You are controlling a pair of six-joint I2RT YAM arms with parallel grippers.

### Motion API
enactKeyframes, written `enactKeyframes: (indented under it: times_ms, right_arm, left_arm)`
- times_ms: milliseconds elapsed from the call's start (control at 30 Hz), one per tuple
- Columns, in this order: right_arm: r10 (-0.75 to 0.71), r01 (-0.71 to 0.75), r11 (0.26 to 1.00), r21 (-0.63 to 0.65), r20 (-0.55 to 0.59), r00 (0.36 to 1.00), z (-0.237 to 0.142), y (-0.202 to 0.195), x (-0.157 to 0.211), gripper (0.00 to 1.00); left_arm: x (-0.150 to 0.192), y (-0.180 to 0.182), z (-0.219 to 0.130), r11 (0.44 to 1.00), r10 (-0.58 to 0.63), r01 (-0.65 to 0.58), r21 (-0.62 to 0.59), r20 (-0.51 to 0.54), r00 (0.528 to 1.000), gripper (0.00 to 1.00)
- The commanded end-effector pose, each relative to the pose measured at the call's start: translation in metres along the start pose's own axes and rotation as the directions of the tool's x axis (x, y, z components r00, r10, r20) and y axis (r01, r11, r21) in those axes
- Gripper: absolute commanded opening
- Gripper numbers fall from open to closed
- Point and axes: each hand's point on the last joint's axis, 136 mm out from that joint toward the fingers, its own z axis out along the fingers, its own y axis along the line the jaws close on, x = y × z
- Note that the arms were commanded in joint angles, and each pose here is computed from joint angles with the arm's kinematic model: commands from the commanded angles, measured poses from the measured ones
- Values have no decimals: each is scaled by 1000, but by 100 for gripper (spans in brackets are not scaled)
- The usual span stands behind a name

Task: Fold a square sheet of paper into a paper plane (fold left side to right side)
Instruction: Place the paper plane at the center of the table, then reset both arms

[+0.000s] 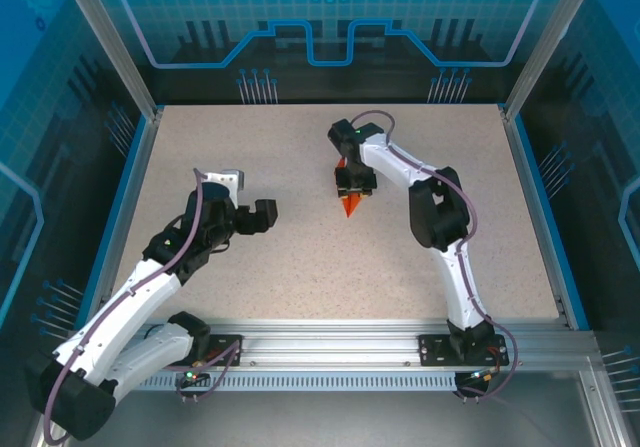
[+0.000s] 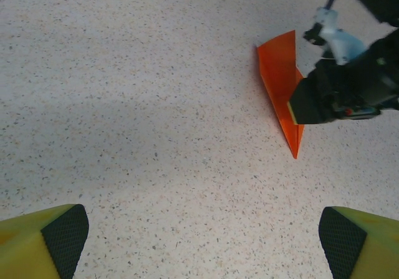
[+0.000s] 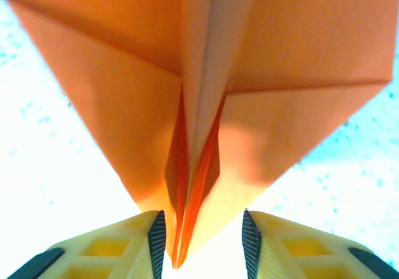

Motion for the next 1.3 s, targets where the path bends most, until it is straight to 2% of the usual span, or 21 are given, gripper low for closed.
enactKeyframes:
  times_ms: [0, 333, 600, 700, 800, 1100, 1267]
  right_arm:
    - [-31, 31, 1000, -4, 45, 998, -39, -2, 9, 46]
    - [-91, 93, 996, 2, 236, 968, -109, -35, 37, 64]
    - [-42, 37, 999, 20, 428, 903, -147, -90, 53, 84]
    - [0, -2, 1000, 4, 481, 877, -149, -111, 57, 94]
    - [54, -59, 998, -7, 523, 851, -151, -133, 62, 100]
    - [145, -189, 982, 1, 640, 754, -126, -197, 65, 100]
    - [93, -185, 981, 57, 702, 706, -94, -225, 65, 100]
  left_arm:
    - [-19, 3, -5, 999, -46, 47, -23, 51, 998, 99]
    - [-27, 24, 3, 988, -102, 111, -105, 91, 991, 99]
    - [-24, 31, 20, 992, -12, 27, -127, 121, 993, 99]
    - [-23, 40, 22, 985, -12, 35, -166, 140, 990, 99]
    - [-23, 50, 22, 977, -7, 42, -211, 165, 986, 99]
    - [-22, 77, 23, 934, 80, -4, -358, 199, 977, 99]
    - [-13, 91, 29, 909, 124, -43, -415, 172, 977, 99]
